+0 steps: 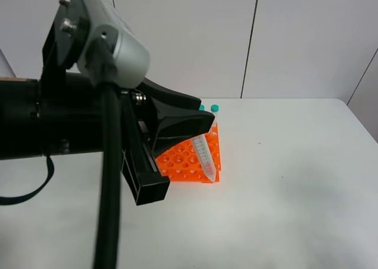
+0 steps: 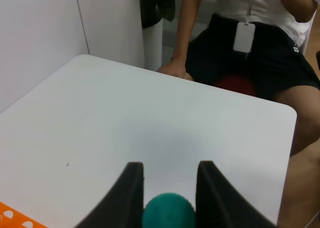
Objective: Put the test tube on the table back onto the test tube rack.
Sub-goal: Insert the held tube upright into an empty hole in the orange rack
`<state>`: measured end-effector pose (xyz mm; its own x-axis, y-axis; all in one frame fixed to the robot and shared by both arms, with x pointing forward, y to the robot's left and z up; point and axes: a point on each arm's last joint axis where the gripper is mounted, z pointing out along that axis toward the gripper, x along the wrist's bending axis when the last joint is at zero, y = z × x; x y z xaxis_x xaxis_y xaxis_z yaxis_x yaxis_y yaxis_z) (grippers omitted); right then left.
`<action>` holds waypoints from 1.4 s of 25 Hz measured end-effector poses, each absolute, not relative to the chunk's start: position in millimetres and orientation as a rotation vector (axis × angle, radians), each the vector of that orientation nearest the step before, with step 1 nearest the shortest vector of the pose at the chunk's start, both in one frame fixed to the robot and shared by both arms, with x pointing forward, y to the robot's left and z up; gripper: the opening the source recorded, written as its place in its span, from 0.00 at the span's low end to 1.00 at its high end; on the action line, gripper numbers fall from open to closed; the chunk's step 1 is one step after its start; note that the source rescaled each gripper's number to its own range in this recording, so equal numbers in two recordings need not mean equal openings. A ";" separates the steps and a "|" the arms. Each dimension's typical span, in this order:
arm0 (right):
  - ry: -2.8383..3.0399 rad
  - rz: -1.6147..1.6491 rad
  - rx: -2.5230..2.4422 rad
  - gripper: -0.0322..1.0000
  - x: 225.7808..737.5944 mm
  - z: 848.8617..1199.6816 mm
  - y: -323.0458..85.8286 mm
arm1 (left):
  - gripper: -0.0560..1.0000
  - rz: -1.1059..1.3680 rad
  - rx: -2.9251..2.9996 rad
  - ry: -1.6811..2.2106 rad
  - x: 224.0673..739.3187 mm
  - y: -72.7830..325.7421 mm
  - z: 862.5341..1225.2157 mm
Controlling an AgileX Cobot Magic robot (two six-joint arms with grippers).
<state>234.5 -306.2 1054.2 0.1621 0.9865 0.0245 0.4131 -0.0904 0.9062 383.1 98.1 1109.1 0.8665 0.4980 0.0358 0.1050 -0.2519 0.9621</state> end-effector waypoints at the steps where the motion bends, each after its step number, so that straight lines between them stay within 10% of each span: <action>1: 1.354 0.892 1.641 0.65 234.4 1054.2 -306.2 | 0.06 0.396 1.807 0.456 383.1 98.1 1109.1; 35: 1.346 0.897 1.649 0.65 234.1 1054.2 -305.3 | 0.06 0.564 1.789 0.589 401.3 102.4 1091.5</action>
